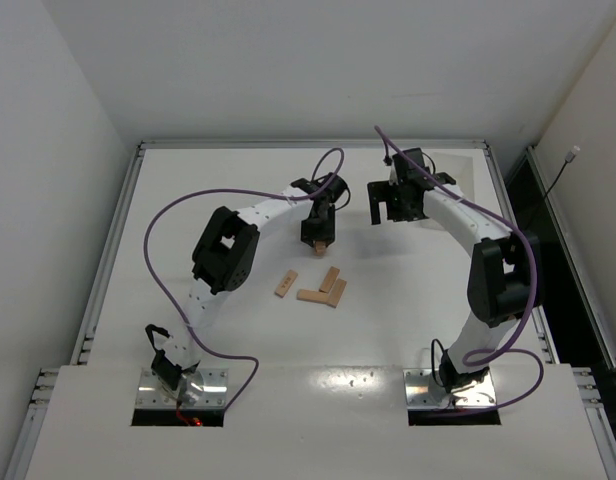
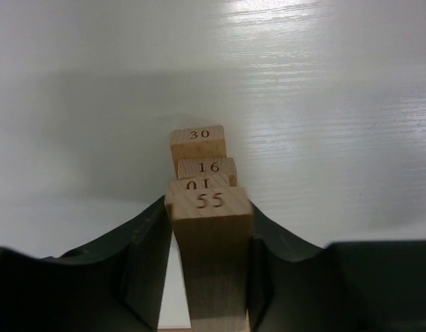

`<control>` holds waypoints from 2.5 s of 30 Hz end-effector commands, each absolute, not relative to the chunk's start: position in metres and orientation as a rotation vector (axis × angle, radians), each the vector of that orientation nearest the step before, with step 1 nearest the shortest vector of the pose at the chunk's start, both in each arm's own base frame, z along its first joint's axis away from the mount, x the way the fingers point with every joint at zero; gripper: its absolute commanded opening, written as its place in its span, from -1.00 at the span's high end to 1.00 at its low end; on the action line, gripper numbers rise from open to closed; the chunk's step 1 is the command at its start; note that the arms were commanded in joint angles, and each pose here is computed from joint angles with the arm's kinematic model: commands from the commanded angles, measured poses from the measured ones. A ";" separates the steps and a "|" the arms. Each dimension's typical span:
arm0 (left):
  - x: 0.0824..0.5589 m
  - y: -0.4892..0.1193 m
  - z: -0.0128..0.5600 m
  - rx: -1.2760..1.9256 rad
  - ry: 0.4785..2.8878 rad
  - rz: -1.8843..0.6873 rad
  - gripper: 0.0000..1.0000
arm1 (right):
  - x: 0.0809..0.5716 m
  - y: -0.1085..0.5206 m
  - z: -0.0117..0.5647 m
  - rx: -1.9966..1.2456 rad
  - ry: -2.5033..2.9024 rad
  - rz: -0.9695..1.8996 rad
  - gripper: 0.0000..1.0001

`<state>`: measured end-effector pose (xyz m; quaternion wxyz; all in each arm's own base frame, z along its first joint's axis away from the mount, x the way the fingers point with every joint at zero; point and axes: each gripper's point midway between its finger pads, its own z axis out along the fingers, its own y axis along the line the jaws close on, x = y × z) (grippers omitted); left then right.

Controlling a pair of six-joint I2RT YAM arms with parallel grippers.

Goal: Build the wood block tower

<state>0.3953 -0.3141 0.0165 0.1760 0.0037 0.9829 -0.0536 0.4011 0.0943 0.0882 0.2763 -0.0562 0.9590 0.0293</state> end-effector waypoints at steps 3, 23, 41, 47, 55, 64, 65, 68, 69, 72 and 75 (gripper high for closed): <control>0.401 -0.317 0.015 -0.009 2.773 -0.157 0.44 | 0.406 0.094 0.090 -0.120 2.559 0.101 -0.87; 0.407 -0.310 0.006 -0.041 2.765 -0.119 1.00 | 0.404 0.093 0.090 -0.120 2.559 0.101 -0.87; 0.438 -0.253 -0.009 -0.168 2.732 0.054 1.00 | 0.405 0.097 0.086 -0.128 2.569 0.123 -0.87; 0.427 -0.252 -0.016 -0.147 2.766 0.046 0.65 | 0.408 0.098 0.086 -0.128 2.569 0.123 -0.87; 0.426 -0.253 -0.019 -0.133 2.773 0.036 -0.13 | 0.408 0.098 0.086 -0.128 2.569 0.123 -0.87; 0.433 -0.261 -0.001 -0.085 2.732 0.002 -0.41 | 0.405 0.097 0.086 -0.128 2.570 0.123 -0.87; 0.437 -0.264 0.007 -0.088 2.714 -0.014 -0.43 | 0.402 0.098 0.082 -0.132 2.581 0.132 -0.87; 0.438 -0.271 0.033 -0.062 2.662 -0.028 -0.43 | 0.402 0.098 0.084 -0.131 2.570 0.134 -0.87; 0.440 -0.270 0.040 -0.068 2.644 -0.022 -0.43 | 0.401 0.101 0.084 -0.143 2.570 0.138 -0.87; 0.450 -0.267 0.080 -0.095 2.554 -0.037 -0.46 | 0.403 0.102 0.087 -0.142 2.550 0.142 -0.87; 0.450 -0.268 0.111 -0.105 2.506 -0.079 -0.46 | 0.400 0.101 0.088 -0.154 2.549 0.138 -0.87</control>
